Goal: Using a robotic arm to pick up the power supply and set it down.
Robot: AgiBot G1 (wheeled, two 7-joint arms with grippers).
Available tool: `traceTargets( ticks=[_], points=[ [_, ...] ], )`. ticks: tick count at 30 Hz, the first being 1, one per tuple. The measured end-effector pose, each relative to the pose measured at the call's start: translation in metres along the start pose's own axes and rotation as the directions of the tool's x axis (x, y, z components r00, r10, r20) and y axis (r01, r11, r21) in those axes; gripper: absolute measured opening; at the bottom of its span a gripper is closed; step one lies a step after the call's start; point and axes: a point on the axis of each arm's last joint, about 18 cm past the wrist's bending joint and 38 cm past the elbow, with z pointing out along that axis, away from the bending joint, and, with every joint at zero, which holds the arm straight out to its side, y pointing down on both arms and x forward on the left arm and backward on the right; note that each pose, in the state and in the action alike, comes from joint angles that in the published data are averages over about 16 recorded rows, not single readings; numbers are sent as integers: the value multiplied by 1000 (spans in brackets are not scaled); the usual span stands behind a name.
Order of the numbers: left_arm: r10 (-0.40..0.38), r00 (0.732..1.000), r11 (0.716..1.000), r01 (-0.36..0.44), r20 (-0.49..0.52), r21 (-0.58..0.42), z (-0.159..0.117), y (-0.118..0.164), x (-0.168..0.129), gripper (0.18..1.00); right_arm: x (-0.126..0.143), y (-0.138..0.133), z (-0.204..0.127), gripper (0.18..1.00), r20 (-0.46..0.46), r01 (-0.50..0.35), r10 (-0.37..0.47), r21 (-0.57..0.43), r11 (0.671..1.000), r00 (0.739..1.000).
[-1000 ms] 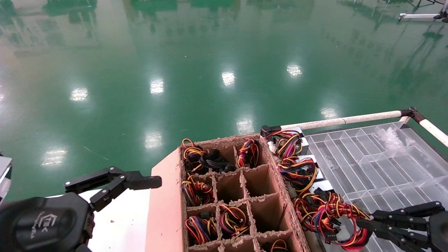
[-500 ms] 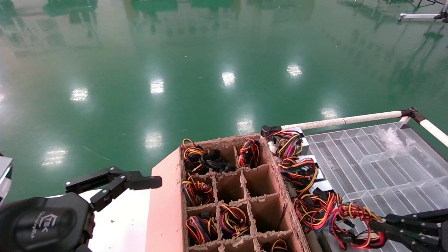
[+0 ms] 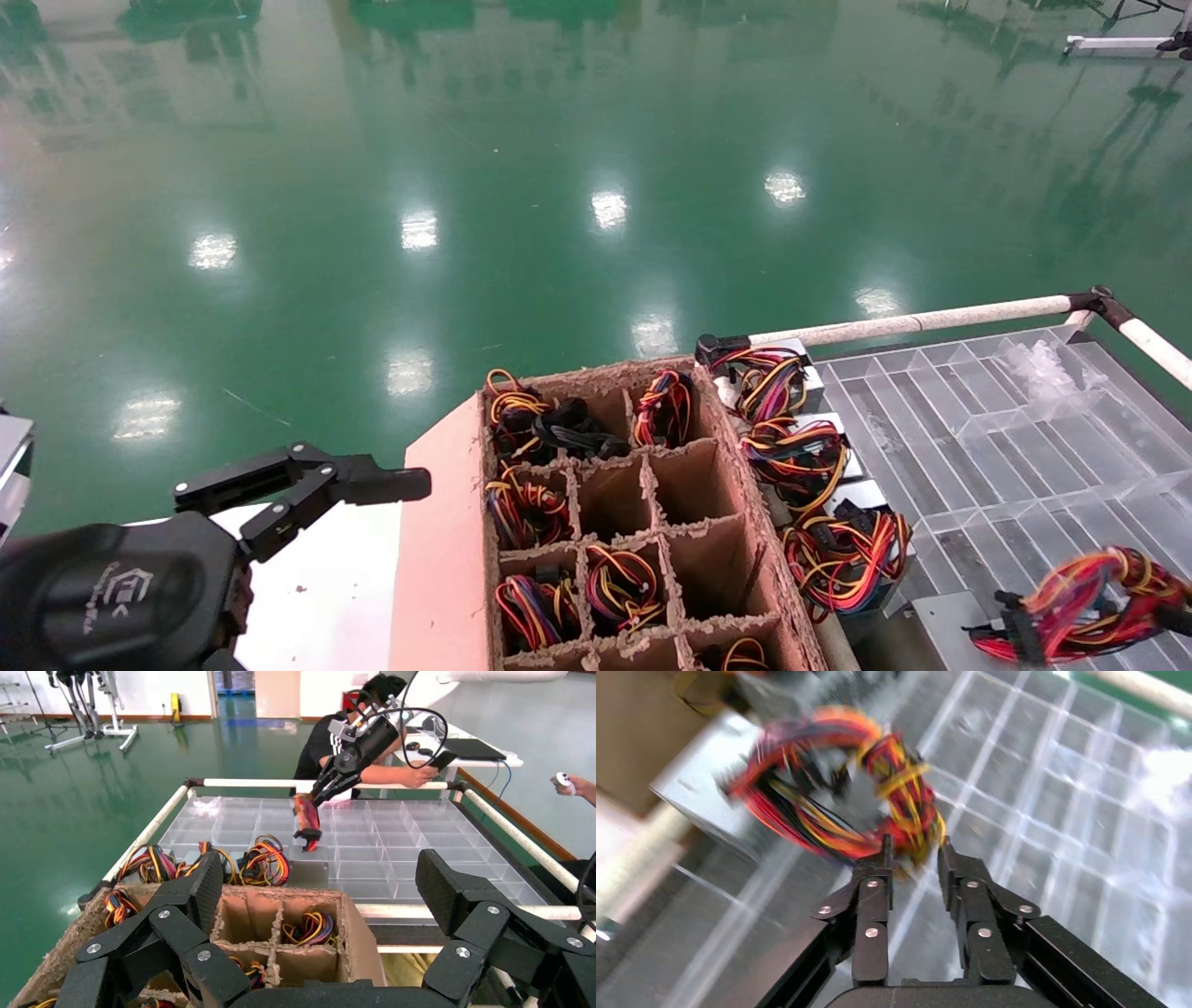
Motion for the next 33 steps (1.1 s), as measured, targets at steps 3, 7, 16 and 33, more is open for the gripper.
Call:
traceTargets(
  ticks=[3,7,16,33],
  points=[
    [0,1000,1000,0,0,0,0,0,0,1001,4,8,-4,314,-26,-4,3,-30,1000,1000],
    [0,1000,1000,0,0,0,0,0,0,1001,7,9,-5,377,-40,-2,0,-43,999,999],
    [0,1000,1000,0,0,0,0,0,0,1001,6,-24,5,576,-16,33,-32,33,999,999],
    [0,1000,1000,0,0,0,0,0,0,1001,-10,-96,26,916,59,49,-65,243,969,996]
  ],
)
